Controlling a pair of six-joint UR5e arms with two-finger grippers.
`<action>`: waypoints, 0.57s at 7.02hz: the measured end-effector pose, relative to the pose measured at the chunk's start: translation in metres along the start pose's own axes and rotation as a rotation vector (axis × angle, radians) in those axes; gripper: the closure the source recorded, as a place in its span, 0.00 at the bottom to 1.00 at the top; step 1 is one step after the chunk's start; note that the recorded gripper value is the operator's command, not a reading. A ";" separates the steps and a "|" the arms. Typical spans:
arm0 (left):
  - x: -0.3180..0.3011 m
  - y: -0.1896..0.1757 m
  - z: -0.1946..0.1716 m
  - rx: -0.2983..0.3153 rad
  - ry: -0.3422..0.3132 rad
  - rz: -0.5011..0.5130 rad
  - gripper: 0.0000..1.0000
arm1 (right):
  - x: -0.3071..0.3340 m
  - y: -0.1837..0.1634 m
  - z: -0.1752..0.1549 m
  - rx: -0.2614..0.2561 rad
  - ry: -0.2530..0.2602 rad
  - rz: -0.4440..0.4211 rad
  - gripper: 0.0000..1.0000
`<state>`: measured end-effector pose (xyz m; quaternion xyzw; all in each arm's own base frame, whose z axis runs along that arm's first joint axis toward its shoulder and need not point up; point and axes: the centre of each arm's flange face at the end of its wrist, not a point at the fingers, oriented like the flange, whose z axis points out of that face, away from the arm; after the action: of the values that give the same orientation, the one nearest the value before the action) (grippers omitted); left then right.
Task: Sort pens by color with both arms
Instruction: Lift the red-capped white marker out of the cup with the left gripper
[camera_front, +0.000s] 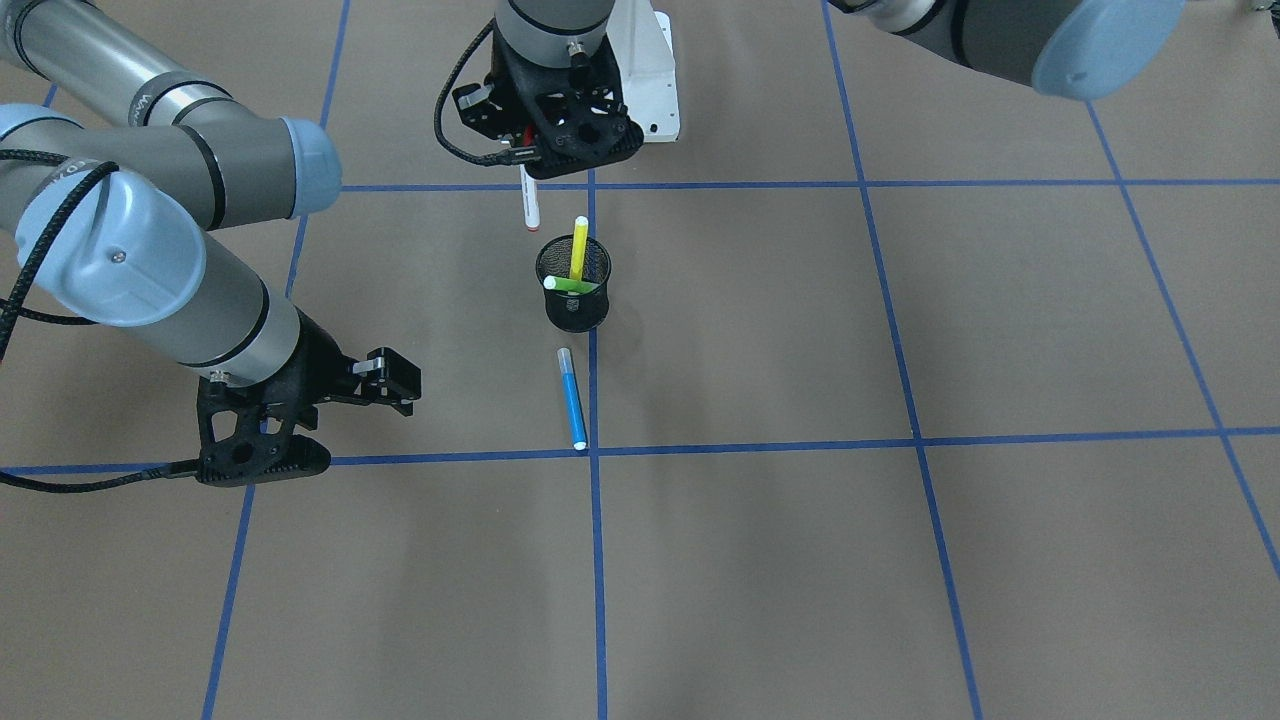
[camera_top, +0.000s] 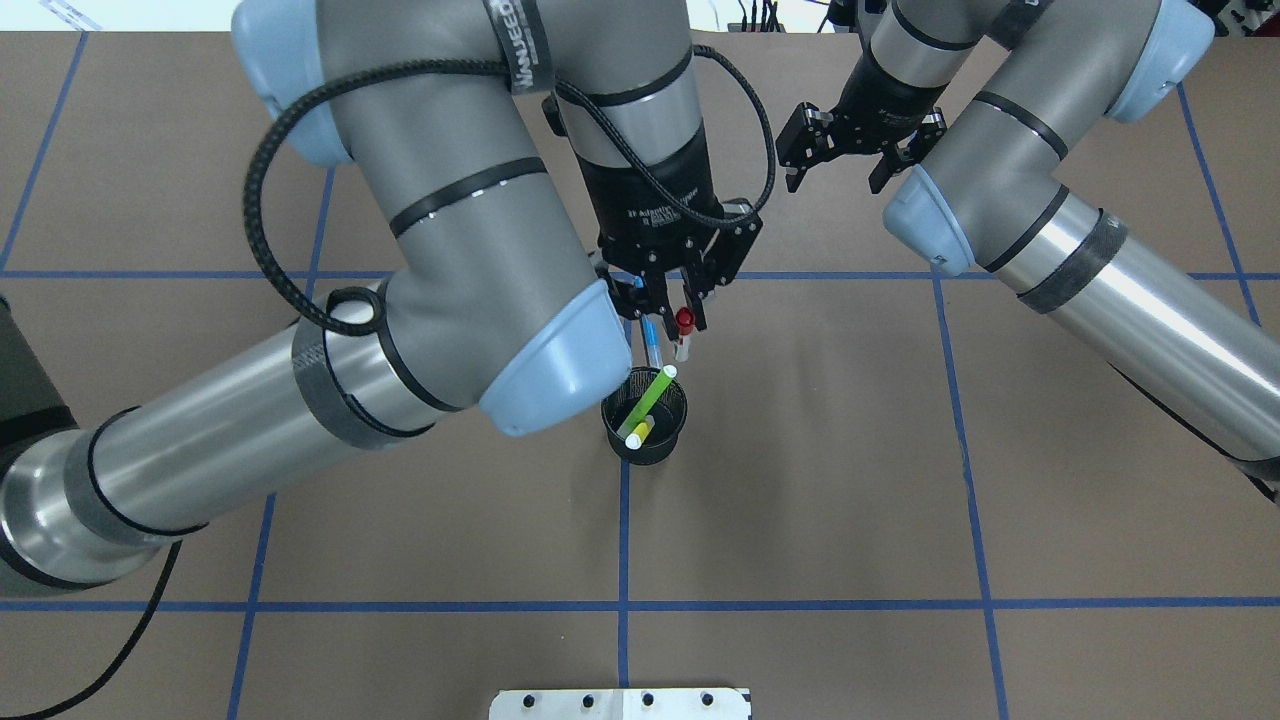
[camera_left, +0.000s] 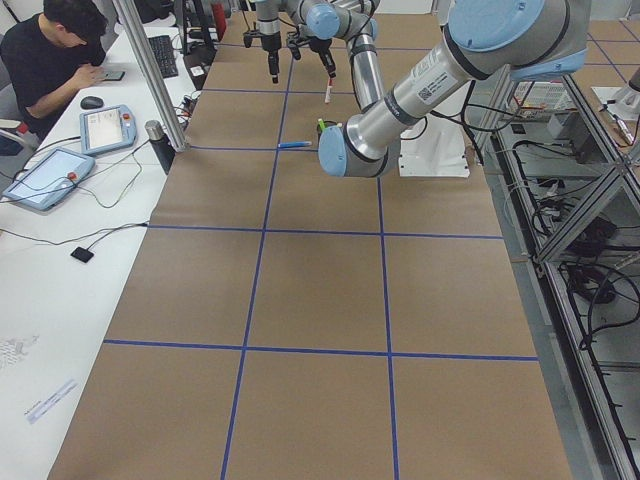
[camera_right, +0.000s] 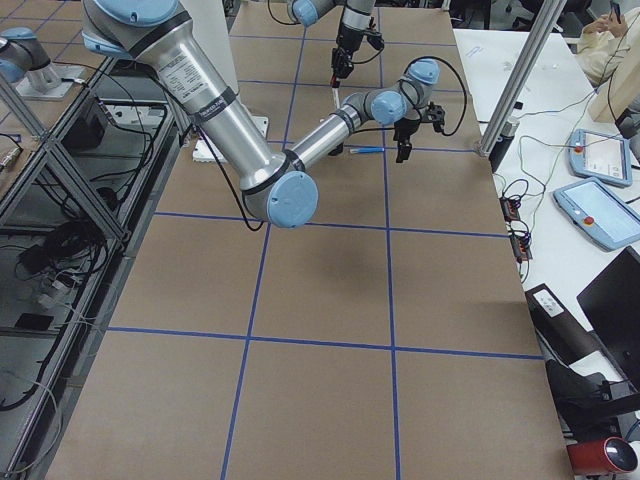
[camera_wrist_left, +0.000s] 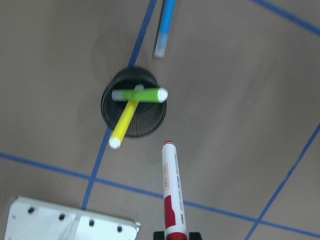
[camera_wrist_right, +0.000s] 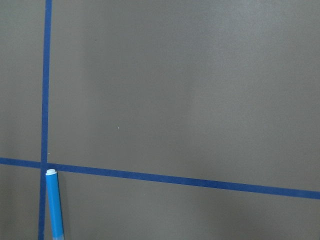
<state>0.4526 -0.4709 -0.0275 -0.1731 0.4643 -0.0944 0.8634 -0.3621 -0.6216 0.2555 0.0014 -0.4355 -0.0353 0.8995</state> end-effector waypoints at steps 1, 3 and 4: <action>-0.005 -0.024 -0.019 0.045 0.018 0.028 0.73 | 0.000 0.000 0.000 0.000 0.000 -0.001 0.01; -0.005 -0.078 -0.031 0.142 0.055 0.069 0.73 | 0.002 0.001 0.002 -0.002 0.001 0.001 0.01; -0.011 -0.104 -0.024 0.195 0.064 0.081 0.73 | 0.003 0.001 0.002 -0.002 0.002 0.002 0.01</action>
<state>0.4266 -0.5681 0.0091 -0.0664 0.4870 -0.1097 0.8639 -0.3617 -0.6204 0.2595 -0.0001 -0.4346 -0.0349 0.8999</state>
